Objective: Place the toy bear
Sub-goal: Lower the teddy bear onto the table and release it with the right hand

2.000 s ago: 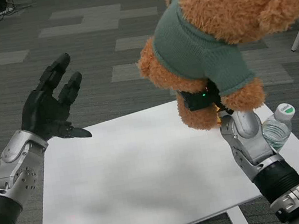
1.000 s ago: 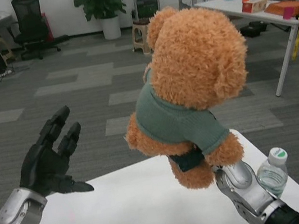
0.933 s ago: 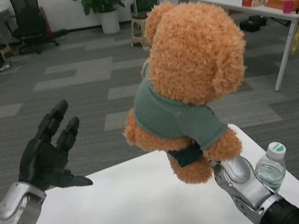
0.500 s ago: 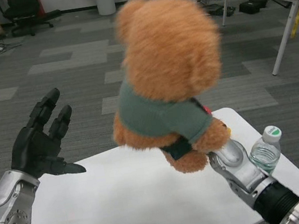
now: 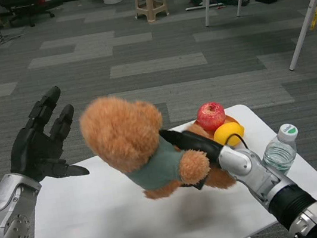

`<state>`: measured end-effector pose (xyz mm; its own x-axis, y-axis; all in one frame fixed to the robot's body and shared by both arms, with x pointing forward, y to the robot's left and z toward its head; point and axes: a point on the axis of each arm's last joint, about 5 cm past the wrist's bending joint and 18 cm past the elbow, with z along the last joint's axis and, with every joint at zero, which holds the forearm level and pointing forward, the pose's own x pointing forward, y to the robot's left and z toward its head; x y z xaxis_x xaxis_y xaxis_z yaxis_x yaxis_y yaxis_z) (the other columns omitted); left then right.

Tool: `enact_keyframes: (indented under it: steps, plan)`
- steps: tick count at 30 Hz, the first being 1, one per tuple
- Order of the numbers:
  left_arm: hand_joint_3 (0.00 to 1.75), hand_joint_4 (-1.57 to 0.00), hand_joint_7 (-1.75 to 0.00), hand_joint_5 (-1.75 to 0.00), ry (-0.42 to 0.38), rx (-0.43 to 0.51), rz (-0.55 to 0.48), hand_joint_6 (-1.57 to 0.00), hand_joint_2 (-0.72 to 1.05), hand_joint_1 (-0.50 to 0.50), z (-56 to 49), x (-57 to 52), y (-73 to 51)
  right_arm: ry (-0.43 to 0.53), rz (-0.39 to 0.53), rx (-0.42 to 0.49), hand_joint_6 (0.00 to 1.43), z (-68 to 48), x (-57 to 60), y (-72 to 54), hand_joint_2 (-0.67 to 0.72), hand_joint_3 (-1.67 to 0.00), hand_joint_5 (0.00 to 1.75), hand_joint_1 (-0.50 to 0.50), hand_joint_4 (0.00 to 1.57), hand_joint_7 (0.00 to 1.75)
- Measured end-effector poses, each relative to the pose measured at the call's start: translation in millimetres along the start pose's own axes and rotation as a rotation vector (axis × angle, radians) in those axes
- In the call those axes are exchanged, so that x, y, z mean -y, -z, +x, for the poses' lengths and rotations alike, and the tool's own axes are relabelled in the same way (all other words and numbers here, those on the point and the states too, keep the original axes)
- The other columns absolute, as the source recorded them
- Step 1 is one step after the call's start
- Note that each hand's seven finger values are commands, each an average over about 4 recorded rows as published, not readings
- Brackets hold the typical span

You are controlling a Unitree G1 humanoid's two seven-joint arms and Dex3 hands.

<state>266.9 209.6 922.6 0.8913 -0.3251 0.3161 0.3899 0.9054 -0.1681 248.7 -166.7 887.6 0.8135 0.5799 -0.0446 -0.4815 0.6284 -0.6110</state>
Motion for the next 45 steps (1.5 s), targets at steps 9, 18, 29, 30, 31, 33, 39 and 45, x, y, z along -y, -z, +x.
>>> enact_keyframes:
  steps: [9,18,29,30,31,33,39,45]
  plan:
    - [0.09,0.0,-0.21,0.0,-0.016,-0.018,-0.001,0.0,-0.02,-0.43,-2.3,-2.5,2.9,0.005,-0.036,-0.191,0.85,-14.6,-2.0,29.2,-0.35,-1.59,1.62,-0.43,0.16,1.54]
    - [0.07,0.0,-0.21,0.0,-0.03,-0.036,-0.002,0.0,-0.02,-0.43,-3.7,-4.6,5.7,-0.009,-0.014,-0.268,0.31,-20.6,-16.6,42.8,-0.4,-1.59,1.45,-0.46,0.0,1.68]
    - [0.09,0.0,-0.21,0.0,-0.045,-0.05,-0.008,0.0,-0.02,-0.43,-3.8,-6.9,8.0,-0.015,-0.018,-0.251,0.0,-19.2,-18.8,41.5,-0.35,-1.51,1.24,-0.46,0.0,1.06]
    - [0.09,0.0,-0.21,0.0,-0.046,-0.051,-0.008,0.0,-0.02,-0.43,-3.8,-7.1,8.1,-0.016,-0.018,-0.25,0.0,-18.9,-19.1,41.3,-0.35,-1.51,1.21,-0.46,0.0,0.96]
    - [0.09,0.0,-0.21,0.0,-0.047,-0.052,-0.008,0.0,-0.02,-0.43,-3.9,-7.2,8.2,-0.016,-0.019,-0.247,0.0,-18.5,-19.1,40.8,-0.35,-1.51,1.14,-0.46,0.0,0.79]
    - [0.09,0.0,-0.21,0.0,-0.049,-0.055,-0.007,0.0,-0.02,-0.43,-4.0,-7.7,8.7,-0.016,-0.024,-0.237,0.0,-17.3,-18.8,39.2,-0.35,-1.51,0.92,-0.46,0.0,0.52]
    - [0.09,0.0,-0.21,0.0,-0.056,-0.065,-0.007,0.0,-0.02,-0.43,-5.1,-8.7,10.2,-0.008,-0.038,-0.209,0.0,-14.3,-16.8,34.9,-0.38,-1.39,0.34,-0.48,0.0,0.1]
    - [0.09,0.0,-0.21,0.0,-0.058,-0.064,-0.01,0.0,-0.02,-0.43,-4.9,-8.8,10.1,-0.015,-0.033,-0.17,0.0,-10.1,-12.0,27.8,-0.49,-1.09,0.19,-0.46,0.0,0.02]
